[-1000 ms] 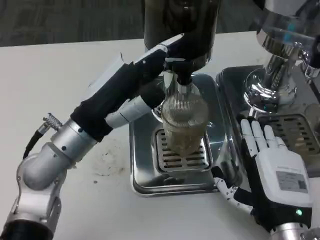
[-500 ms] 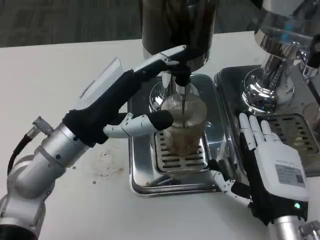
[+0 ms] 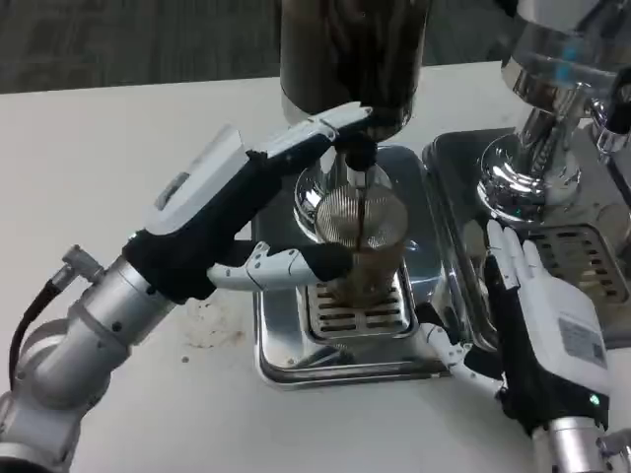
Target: Grasp the cup under the faucet to collect the drink, then remove the cup.
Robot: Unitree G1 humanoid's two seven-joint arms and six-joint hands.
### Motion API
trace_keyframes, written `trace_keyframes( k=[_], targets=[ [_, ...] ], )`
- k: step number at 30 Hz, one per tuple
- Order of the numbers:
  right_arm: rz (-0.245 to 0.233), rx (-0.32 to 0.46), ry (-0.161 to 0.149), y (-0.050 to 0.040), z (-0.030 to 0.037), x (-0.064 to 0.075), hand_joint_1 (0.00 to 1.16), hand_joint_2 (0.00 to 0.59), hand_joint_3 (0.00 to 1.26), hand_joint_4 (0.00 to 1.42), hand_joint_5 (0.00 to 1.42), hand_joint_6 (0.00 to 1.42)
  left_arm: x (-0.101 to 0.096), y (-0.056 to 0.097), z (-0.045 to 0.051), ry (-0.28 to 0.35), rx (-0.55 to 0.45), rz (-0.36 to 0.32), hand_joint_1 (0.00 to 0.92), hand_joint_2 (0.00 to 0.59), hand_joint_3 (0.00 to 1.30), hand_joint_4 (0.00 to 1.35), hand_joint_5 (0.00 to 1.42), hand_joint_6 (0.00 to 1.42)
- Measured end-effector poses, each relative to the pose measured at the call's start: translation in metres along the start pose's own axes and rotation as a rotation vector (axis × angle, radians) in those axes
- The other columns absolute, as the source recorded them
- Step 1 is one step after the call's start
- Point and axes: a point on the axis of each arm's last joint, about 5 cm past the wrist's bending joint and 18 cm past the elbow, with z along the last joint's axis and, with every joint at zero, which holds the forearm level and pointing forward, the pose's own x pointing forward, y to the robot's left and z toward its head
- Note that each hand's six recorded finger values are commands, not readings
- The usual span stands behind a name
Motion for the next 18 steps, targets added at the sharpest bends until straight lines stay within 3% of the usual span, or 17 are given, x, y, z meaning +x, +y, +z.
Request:
trace_keyframes(
  k=[7,12,18],
  targets=[
    [0.041,0.092,-0.003,-0.0022,-0.0040,0.004,0.45,0.282,0.00,0.00,0.00,0.10,-0.002,-0.003,0.0022,0.000,0.042,0.001,0.000,0.105,0.20,0.12,0.26,0.20],
    [0.094,0.187,-0.045,-0.0048,-0.0027,0.012,0.46,0.250,0.00,0.00,0.00,0.08,-0.005,-0.005,0.0026,0.003,0.037,0.007,0.000,0.108,0.21,0.12,0.26,0.20],
    [0.126,0.250,-0.067,-0.0078,-0.0021,0.023,0.47,0.225,0.00,0.00,0.00,0.07,-0.006,-0.006,0.0032,0.004,0.034,0.016,0.000,0.111,0.21,0.12,0.26,0.20]
  ],
)
